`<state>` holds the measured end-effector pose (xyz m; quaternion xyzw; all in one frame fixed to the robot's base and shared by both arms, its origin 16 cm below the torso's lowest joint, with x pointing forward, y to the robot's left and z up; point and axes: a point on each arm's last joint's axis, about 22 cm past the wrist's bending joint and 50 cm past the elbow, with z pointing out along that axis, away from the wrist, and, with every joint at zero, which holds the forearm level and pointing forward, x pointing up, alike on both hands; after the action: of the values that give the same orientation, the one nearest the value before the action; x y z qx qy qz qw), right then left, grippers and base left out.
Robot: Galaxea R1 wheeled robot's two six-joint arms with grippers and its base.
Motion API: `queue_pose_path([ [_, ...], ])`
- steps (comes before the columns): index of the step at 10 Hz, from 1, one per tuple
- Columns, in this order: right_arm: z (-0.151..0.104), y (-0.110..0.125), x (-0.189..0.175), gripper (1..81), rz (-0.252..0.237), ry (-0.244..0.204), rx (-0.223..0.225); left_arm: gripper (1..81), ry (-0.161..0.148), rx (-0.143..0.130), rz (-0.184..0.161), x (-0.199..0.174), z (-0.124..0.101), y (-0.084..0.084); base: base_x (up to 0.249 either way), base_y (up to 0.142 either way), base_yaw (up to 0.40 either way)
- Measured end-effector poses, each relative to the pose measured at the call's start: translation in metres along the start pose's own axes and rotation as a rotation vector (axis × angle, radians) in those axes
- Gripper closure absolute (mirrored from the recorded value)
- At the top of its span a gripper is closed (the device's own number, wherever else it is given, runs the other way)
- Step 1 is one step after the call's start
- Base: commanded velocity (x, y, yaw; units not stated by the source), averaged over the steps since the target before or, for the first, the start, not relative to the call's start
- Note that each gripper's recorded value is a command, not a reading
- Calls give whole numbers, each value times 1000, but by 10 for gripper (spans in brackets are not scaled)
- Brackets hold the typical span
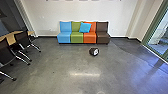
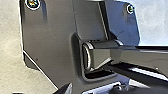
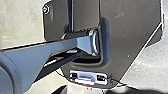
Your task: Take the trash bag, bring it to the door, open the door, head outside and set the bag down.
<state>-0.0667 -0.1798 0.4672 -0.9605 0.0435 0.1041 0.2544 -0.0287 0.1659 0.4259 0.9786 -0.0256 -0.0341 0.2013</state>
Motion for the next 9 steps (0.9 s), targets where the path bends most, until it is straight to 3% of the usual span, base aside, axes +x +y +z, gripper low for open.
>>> queue_pose_path([
  [9, 3, -8, 0, 10, 0, 0, 10, 10, -2, 5, -3, -1, -1, -4, 117, 0, 0],
])
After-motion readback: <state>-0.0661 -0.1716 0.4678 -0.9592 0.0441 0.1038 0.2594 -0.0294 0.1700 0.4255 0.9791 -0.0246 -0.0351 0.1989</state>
